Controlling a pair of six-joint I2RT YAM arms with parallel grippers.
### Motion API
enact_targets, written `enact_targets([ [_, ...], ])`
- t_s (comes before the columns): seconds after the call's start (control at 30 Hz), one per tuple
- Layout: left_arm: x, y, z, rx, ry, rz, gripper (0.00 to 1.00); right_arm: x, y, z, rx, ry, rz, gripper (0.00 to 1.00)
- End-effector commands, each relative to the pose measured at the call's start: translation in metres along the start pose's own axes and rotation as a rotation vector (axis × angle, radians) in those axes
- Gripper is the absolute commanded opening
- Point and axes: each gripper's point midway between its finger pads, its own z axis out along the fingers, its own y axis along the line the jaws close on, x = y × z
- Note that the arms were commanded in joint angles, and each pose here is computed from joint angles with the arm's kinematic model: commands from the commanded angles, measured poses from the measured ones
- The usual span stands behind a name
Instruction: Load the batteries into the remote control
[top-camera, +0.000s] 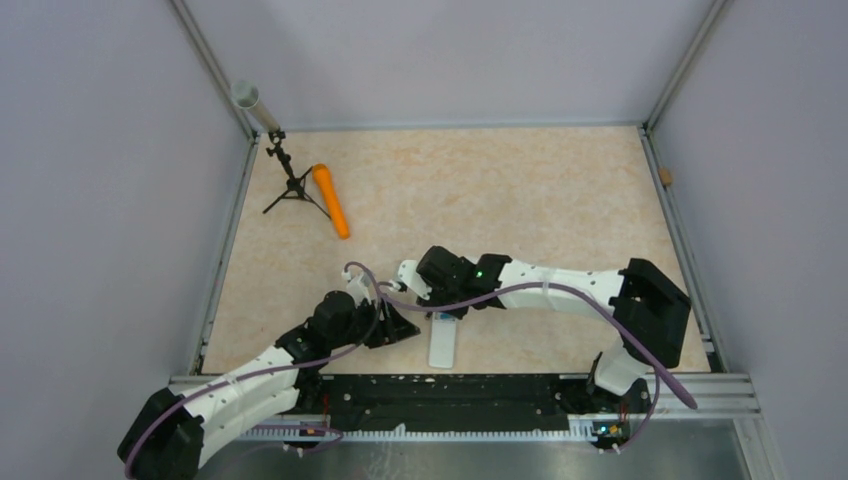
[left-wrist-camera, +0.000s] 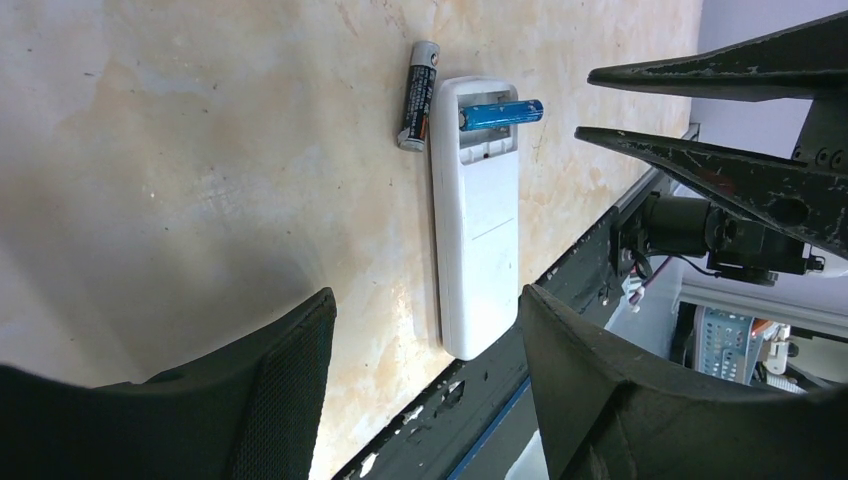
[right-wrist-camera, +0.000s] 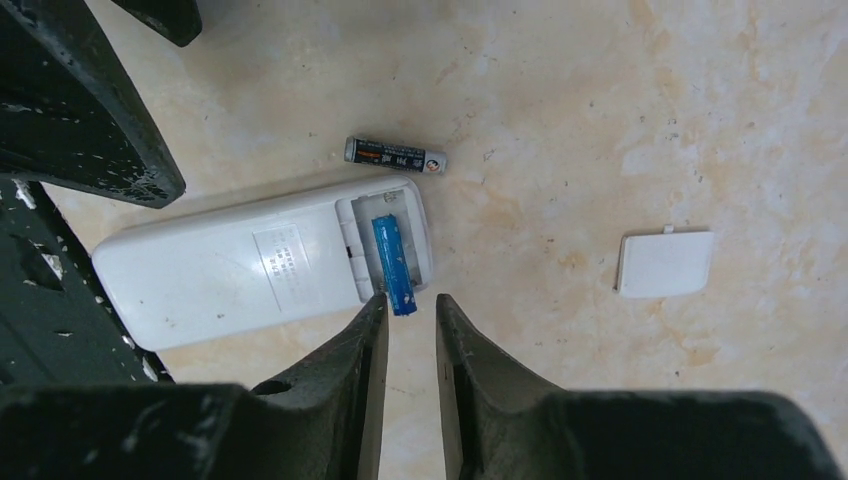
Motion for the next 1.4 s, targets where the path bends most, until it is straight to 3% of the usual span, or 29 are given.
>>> enact_targets([
  [0.0, -0.001, -0.007, 0.001, 0.043, -0.003, -0.003, 0.69, -0.015, -0.005, -0.001, 0.016, -0.089, 0.054, 0.24],
  [0.23, -0.001, -0.008, 0.001, 0.043, 0.001, -0.003, 0.69, -0.015, -0.007, 0.012, -0.016, -0.099, 0.062, 0.33],
  [0.33, -0.001, -0.007, 0.000, 0.039, 0.001, 0.001, 0.70, -0.014, -0.006, 0.018, -0.036, -0.094, 0.062, 0.43],
  [0.4, -0.001, -0.007, 0.000, 0.037, 0.001, 0.002, 0.71, -0.012, -0.005, 0.021, -0.047, -0.088, 0.062, 0.45],
  [1.37, -0.002, -0.007, 0.003, 0.030, 0.009, 0.016, 0.71, 0.007, -0.005, 0.045, -0.071, -0.001, 0.070, 0.44],
])
